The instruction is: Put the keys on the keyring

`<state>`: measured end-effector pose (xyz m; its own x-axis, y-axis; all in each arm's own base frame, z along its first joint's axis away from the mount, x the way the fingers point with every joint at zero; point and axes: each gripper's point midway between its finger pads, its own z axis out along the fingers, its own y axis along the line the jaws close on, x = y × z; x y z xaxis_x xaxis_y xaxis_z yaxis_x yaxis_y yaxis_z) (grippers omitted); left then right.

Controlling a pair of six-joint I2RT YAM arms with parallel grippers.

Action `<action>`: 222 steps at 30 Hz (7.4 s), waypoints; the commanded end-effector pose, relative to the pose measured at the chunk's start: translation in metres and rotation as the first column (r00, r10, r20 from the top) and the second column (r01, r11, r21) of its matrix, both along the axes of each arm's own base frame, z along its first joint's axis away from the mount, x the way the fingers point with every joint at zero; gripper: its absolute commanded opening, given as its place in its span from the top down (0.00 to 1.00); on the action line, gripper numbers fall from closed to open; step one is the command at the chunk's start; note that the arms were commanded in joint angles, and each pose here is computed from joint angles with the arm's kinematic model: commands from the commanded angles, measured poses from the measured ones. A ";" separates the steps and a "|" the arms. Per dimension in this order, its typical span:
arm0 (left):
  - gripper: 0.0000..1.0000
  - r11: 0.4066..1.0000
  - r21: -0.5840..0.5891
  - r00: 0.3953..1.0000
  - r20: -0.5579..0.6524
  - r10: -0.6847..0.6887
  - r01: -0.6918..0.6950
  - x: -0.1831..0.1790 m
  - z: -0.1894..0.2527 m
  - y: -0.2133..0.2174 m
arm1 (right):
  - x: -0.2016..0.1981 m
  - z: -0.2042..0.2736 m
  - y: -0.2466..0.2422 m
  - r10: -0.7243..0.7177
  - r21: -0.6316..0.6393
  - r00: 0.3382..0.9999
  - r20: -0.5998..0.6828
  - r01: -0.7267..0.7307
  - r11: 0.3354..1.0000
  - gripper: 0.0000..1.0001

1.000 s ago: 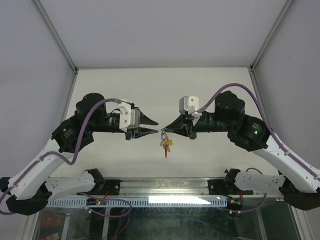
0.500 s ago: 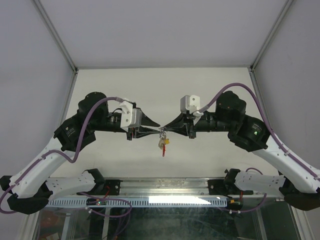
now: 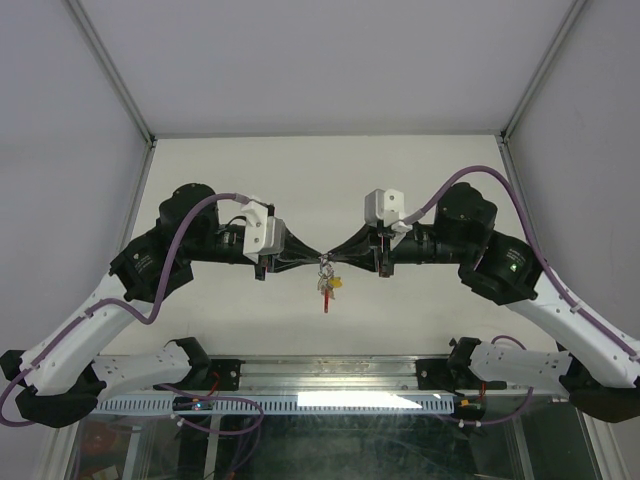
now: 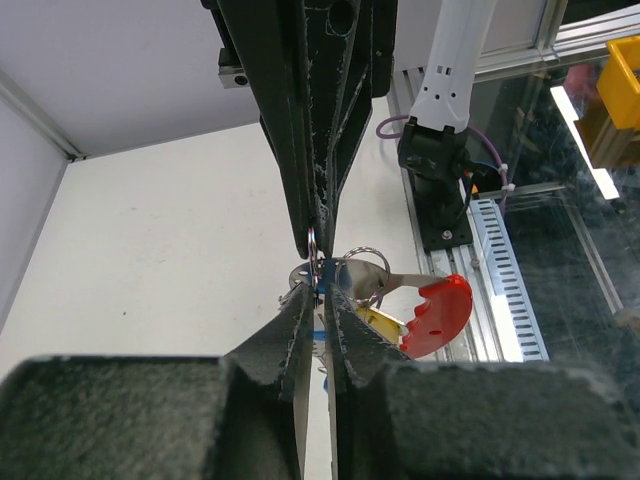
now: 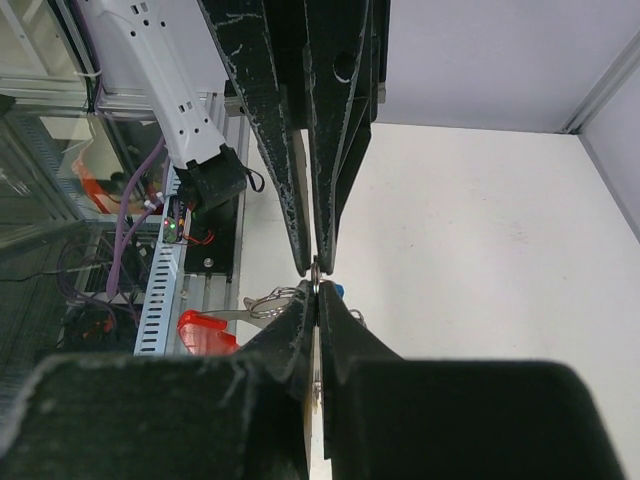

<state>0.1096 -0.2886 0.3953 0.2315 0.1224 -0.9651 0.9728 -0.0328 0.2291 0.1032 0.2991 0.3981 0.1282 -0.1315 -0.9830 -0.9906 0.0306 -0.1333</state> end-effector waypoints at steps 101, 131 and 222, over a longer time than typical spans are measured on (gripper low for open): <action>1.00 0.996 -0.091 0.999 0.046 0.009 -0.005 0.003 0.024 -0.005 | 0.027 0.043 0.005 -0.156 0.437 0.987 -0.045 0.160 0.885 1.00; 0.76 0.979 -0.178 0.990 0.081 0.112 -0.096 0.005 0.050 0.013 | 0.015 0.053 -0.006 -0.137 0.513 0.990 0.018 0.108 0.852 1.00; 1.00 0.998 0.036 0.999 0.025 0.040 -0.041 0.014 0.002 -0.006 | 0.005 -0.010 0.001 -0.010 -0.116 1.000 -0.019 0.007 0.993 0.72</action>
